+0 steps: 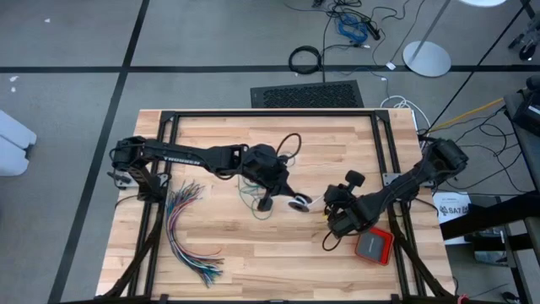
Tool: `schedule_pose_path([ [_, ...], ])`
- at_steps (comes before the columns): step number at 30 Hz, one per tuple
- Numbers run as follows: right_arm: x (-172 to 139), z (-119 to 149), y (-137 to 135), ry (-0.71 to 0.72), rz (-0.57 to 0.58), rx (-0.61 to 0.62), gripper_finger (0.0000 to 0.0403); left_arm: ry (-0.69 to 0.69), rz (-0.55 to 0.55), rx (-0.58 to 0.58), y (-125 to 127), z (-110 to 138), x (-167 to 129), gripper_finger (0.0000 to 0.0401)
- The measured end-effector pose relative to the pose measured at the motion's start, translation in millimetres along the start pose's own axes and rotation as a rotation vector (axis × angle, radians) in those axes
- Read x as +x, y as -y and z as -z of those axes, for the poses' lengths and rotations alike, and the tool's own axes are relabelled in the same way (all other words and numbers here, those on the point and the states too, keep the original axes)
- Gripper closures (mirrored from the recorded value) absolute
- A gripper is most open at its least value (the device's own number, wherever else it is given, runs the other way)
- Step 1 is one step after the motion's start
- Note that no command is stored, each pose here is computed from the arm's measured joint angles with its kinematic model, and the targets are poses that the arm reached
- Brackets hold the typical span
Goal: Coil cords
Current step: Coil the white wire onto the spool
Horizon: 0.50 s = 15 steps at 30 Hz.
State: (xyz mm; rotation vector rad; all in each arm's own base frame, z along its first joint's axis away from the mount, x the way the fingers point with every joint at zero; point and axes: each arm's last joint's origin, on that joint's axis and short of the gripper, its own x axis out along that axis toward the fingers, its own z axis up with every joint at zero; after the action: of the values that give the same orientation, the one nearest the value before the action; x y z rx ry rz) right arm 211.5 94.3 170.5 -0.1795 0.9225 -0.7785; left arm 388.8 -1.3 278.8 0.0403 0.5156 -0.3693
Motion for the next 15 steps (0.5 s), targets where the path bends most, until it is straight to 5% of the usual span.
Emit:
schedule_pose_path([
  [10, -24, -5, 17, 0.061, -0.092, 0.107, 0.0403, -0.218, 0.072, 0.004, 6, 22, -2, 0.0401],
  [15, -33, -8, 23, 0.105, -0.132, 0.154, 0.0403, -0.296, 0.007, 0.018, 5, 29, -4, 0.0401],
])
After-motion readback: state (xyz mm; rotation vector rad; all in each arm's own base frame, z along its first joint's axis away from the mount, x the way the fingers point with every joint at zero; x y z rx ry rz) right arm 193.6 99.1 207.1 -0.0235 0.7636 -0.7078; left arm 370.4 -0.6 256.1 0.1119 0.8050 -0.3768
